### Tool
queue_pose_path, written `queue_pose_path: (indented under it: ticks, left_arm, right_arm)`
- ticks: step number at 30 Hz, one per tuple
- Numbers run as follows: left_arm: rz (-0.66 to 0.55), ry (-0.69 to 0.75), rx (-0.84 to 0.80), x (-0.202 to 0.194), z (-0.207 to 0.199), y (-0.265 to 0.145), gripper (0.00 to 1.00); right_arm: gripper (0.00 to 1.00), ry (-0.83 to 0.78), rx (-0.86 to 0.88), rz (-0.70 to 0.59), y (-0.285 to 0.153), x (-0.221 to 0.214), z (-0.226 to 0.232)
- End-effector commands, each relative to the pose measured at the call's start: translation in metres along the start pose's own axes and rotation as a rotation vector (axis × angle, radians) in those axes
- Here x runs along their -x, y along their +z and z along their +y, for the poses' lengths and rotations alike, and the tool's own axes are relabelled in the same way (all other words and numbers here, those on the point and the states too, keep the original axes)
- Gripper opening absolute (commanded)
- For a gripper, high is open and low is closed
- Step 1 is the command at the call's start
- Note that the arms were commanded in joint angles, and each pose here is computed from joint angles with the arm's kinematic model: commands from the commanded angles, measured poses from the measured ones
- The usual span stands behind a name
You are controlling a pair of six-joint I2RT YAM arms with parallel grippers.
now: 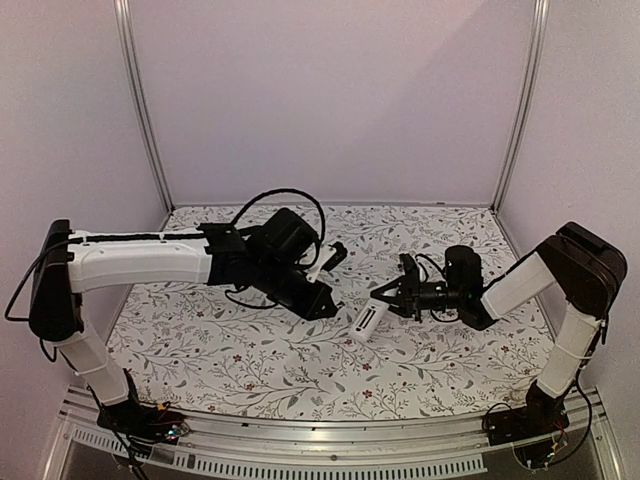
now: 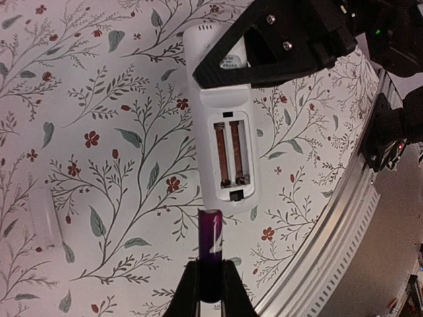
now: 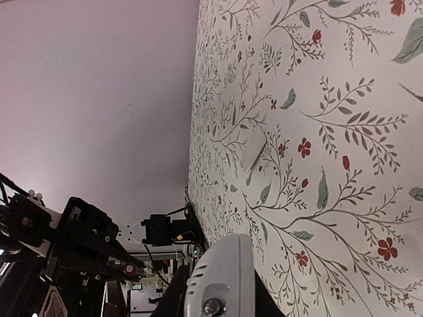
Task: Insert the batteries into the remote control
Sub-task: Place the battery in the battery compartment.
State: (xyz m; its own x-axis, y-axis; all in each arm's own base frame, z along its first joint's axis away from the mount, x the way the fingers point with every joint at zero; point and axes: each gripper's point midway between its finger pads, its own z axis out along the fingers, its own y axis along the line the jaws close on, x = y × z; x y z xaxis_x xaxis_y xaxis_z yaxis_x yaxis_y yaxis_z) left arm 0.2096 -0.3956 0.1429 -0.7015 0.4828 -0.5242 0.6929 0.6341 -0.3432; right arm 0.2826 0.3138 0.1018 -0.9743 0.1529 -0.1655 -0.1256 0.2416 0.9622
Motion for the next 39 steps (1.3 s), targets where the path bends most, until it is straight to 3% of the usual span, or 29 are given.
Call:
queue_pose_path:
  ticks: [1,15,39]
  left_arm:
    - [0.054,-0.121,0.005,-0.003,-0.008,-0.003,0.0]
    - [0.126,-0.116,0.149,-0.006,0.0,0.019,0.0]
    - [0.148,-0.103,0.149,-0.01,-0.008,0.041,0.0]
  right_arm:
    - [0.0,-0.036,-0.006,-0.029,0.007,0.005,0.015]
    - [0.0,-0.023,-0.035,-0.025,0.02,-0.003,0.02]
    - [0.0,-0.022,0.012,-0.027,0.03,-0.003,0.039]
